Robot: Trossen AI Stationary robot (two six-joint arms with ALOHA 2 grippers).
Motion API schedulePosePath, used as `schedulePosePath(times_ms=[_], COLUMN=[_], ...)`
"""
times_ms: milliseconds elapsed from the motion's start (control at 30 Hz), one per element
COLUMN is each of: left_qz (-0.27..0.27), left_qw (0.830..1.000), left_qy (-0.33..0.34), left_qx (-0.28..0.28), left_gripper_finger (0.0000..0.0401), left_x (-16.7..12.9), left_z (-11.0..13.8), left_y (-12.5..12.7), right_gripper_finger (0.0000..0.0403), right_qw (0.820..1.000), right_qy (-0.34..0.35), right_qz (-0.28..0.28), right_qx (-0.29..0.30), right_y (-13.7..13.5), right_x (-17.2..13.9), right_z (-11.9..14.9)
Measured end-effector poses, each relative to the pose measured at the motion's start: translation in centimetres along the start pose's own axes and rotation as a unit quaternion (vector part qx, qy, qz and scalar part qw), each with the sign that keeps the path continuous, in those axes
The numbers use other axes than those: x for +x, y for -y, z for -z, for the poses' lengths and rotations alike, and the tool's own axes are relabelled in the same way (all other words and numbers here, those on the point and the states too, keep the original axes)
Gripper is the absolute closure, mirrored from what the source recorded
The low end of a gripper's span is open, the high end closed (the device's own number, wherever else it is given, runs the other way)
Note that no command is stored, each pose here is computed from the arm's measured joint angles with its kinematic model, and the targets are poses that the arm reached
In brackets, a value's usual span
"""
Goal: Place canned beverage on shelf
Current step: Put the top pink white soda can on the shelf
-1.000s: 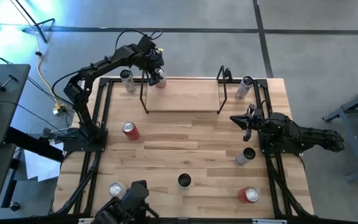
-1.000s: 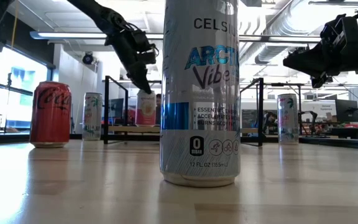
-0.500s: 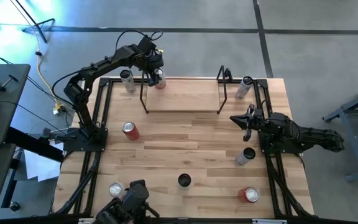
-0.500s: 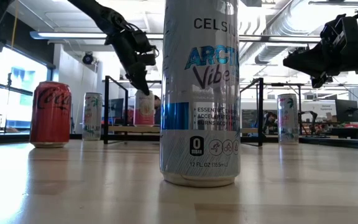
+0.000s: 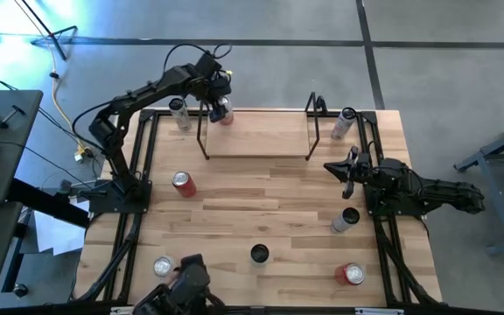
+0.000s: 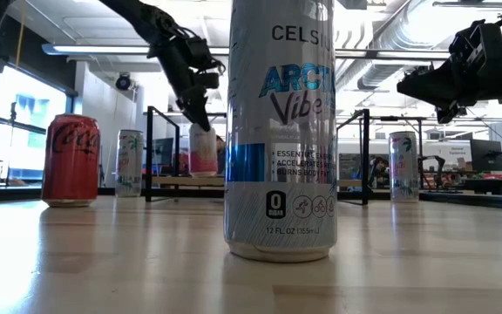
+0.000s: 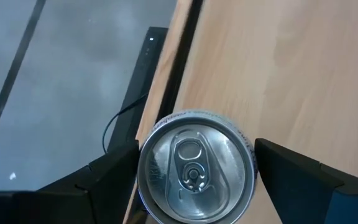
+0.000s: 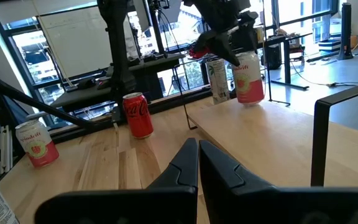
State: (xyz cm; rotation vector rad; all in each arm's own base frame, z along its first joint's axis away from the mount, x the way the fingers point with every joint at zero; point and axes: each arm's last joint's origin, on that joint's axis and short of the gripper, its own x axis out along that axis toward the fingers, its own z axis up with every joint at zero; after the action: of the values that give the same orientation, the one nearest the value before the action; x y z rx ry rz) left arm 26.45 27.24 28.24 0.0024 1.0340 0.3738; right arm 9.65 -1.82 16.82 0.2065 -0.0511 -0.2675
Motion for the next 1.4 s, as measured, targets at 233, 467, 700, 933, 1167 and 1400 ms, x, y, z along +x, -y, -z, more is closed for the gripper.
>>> schedulePosePath(times_ms=[233,467,700,933,1167,1400], left_qz=[-0.031,-0.032,-0.064,-0.077,-0.014,-0.030], left_qw=[0.998,0.998,0.997,0.996,0.998,0.997], left_qy=[-0.014,-0.006,-0.014,0.039,0.054,0.069], left_qx=[-0.061,-0.045,-0.032,0.002,-0.001,-0.031], left_gripper_finger=[0.0098,0.0098,0.0100,0.0138,0.0242,0.0391], left_x=[-0.8,-0.8,-0.8,-3.4,-3.8,0.5], left_z=[-0.2,-0.6,-0.9,-2.6,-3.4,-4.6], left_y=[0.5,0.9,1.2,3.4,6.4,6.6], right_gripper_finger=[0.0402,0.0402,0.0402,0.0402,0.0402,0.0402], right_qw=[1.000,1.000,1.000,1.000,1.000,1.000], right_qy=[0.000,0.000,0.000,0.000,0.000,0.000], right_qz=[0.000,0.000,0.000,0.000,0.000,0.000], right_qx=[0.000,0.000,0.000,0.000,0.000,0.000], right_y=[0.0,0.0,0.0,0.0,0.0,0.0], right_x=[0.0,0.0,0.0,0.0,0.0,0.0], right_z=[0.0,0.0,0.0,0.0,0.0,0.0])
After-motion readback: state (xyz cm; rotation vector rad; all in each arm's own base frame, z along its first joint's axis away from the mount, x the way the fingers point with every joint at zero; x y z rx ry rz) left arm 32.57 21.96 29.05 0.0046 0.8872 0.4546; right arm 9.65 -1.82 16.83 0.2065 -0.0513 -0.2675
